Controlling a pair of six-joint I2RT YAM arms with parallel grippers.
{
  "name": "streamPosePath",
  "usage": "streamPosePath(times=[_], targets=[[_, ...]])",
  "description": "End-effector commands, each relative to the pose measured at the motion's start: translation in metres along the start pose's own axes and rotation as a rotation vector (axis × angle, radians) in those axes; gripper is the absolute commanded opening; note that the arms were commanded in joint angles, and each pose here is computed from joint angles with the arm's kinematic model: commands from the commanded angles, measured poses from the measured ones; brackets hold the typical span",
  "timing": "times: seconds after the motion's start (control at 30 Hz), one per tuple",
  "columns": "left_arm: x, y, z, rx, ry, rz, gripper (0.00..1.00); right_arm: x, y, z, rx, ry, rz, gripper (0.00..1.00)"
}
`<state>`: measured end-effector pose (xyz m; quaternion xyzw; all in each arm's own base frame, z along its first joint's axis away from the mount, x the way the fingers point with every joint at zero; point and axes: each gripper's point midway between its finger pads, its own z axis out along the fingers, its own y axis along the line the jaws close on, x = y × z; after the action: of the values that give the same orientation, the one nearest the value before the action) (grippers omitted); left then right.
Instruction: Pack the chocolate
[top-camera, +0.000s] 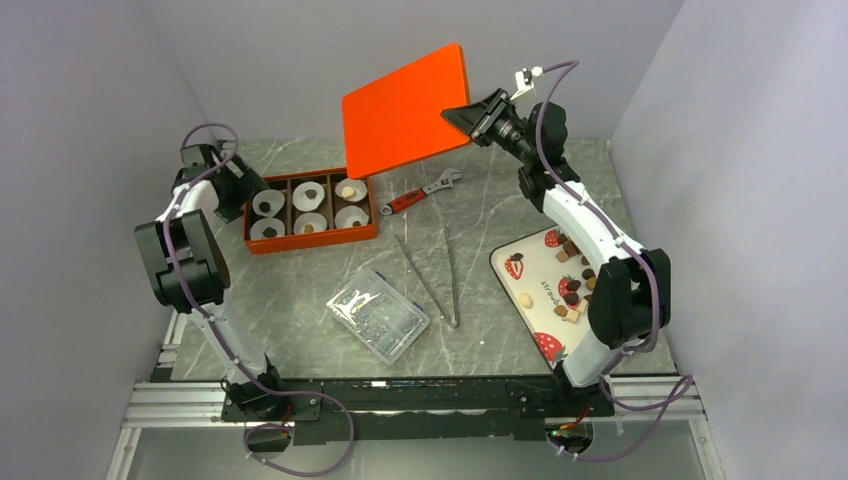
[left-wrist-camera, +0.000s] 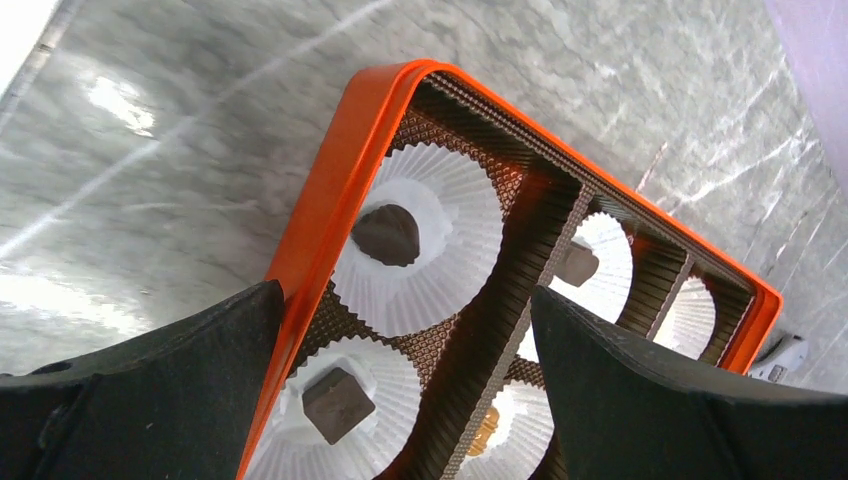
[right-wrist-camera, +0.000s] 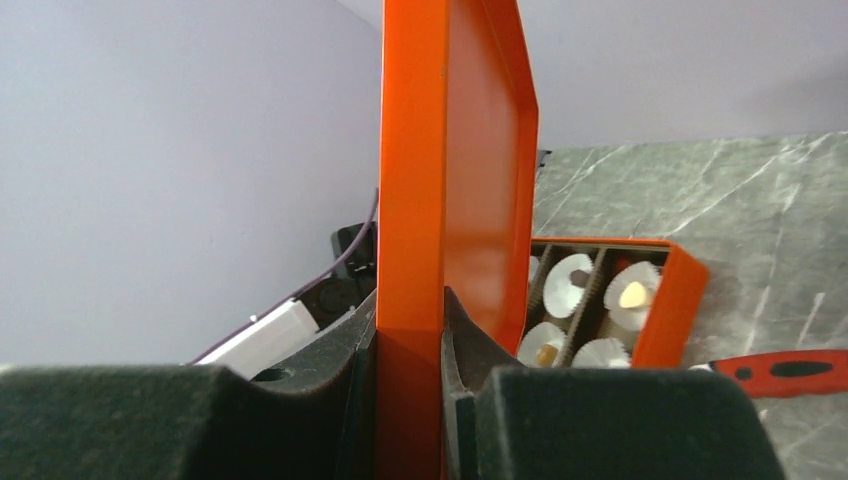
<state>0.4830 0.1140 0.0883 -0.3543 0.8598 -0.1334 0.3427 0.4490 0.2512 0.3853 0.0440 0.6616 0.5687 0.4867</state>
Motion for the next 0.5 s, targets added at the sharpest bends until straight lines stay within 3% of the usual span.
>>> streamPosePath(times=[0.0, 0.3, 0.47], targets=[[0.019, -0.046, -0.009, 0.116, 0.031, 0.015, 0.99, -0.01, 0.022, 0.004, -0.136, -0.046, 0.042, 0.0], [0.057, -0.093, -0.013, 0.208, 0.082, 0.024, 0.99, 0.009, -0.024, 0.022, -0.104, -0.021, 0.196, 0.0], [0.059, -0.085, -0.031, 0.145, 0.071, -0.031, 1.0, 0.018, -0.043, 0.031, -0.107, -0.012, 0.292, 0.0]])
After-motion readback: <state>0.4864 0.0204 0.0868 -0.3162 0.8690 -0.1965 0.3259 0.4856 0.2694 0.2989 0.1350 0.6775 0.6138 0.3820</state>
